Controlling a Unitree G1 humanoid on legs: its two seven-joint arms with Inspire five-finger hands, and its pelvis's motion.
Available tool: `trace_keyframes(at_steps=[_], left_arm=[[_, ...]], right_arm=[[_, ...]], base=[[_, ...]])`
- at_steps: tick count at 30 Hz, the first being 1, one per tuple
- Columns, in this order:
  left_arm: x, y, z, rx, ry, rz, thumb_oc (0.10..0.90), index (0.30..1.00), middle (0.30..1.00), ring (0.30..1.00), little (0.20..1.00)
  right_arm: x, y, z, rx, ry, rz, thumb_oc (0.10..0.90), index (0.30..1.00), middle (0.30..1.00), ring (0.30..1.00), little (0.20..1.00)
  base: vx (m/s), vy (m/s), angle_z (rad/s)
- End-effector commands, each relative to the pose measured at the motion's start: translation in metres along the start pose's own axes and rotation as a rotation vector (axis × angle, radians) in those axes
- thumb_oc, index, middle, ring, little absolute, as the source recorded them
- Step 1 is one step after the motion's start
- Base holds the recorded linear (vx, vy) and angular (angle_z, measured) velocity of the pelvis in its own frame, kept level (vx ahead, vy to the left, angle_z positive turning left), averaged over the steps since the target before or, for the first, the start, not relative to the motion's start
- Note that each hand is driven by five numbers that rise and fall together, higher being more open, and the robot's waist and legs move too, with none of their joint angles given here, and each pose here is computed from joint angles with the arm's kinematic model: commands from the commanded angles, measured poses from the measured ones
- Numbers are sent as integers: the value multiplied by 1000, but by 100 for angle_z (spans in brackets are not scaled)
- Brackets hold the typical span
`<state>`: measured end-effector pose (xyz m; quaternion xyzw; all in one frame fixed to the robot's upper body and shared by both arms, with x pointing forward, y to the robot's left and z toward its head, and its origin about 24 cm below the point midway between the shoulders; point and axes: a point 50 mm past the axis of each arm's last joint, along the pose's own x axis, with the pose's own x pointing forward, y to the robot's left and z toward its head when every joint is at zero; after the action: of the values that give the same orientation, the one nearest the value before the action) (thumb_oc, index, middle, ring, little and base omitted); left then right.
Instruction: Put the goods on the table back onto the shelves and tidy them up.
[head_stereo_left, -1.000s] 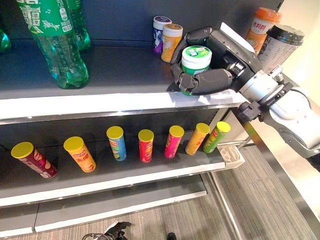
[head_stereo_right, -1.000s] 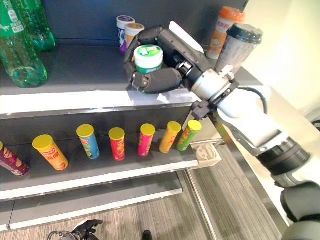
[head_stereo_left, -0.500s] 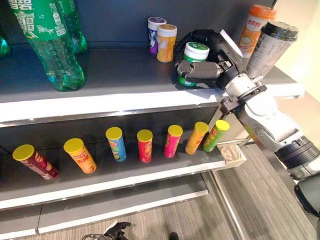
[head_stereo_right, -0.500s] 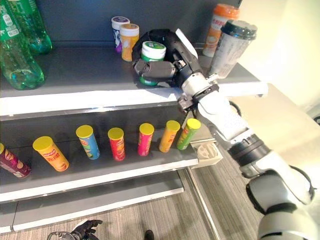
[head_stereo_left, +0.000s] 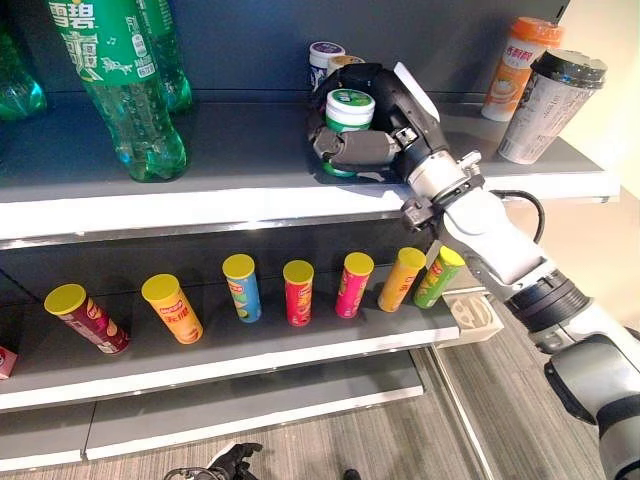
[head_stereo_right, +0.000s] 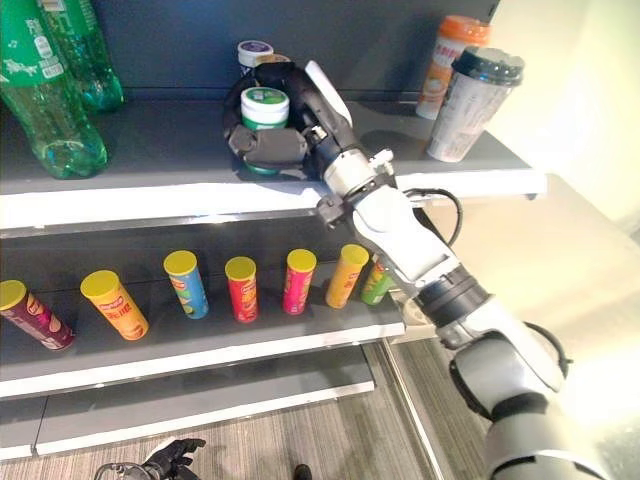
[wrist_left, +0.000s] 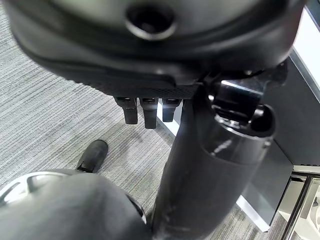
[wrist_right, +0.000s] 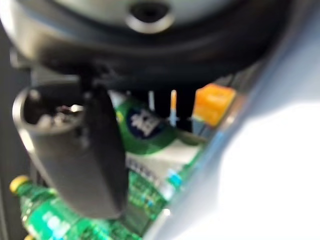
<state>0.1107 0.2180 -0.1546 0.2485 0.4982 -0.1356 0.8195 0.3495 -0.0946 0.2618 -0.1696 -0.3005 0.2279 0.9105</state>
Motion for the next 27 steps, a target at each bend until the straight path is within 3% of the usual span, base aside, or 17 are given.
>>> trace_keyframes(at_steps=[1,2,3,4,5,6,16,27], left_arm=[[0,25,7,26,-40,53,800,900,900,900,900],[0,25,8,25,-42,54,800,900,900,900,900],[0,26,8,21,-42,57,800,900,900,900,900],[-1,27,5,10,-35,65,800,900,900,900,900],[-1,27,5,10,-35,65,800,900,900,900,900],[-1,28,5,7,-33,67,800,900,900,900,900],[-1,29,5,-6,-35,81,800,900,900,900,900],[-1,31,6,-31,-38,105,800,900,900,900,900]], right_arm=[[21,-19,16,-46,-58,-82,400,300,300,300,300],[21,-20,15,-49,-53,-85,400,300,300,300,300],[21,-20,15,-55,-50,-87,456,385,385,385,385],[21,-24,14,-73,-44,-99,750,825,825,825,825],[21,-24,14,-74,-44,-99,750,825,825,825,825],[21,-26,15,-84,-44,-105,800,900,900,900,900],[15,-48,36,-172,-116,-144,800,900,900,900,900],[-16,-64,95,-232,-361,-122,800,900,900,900,900]], base=[[0,0,0],[0,0,0],[0,0,0],[0,0,0],[-7,23,3],[0,0,0],[0,0,0],[0,-2,-3]])
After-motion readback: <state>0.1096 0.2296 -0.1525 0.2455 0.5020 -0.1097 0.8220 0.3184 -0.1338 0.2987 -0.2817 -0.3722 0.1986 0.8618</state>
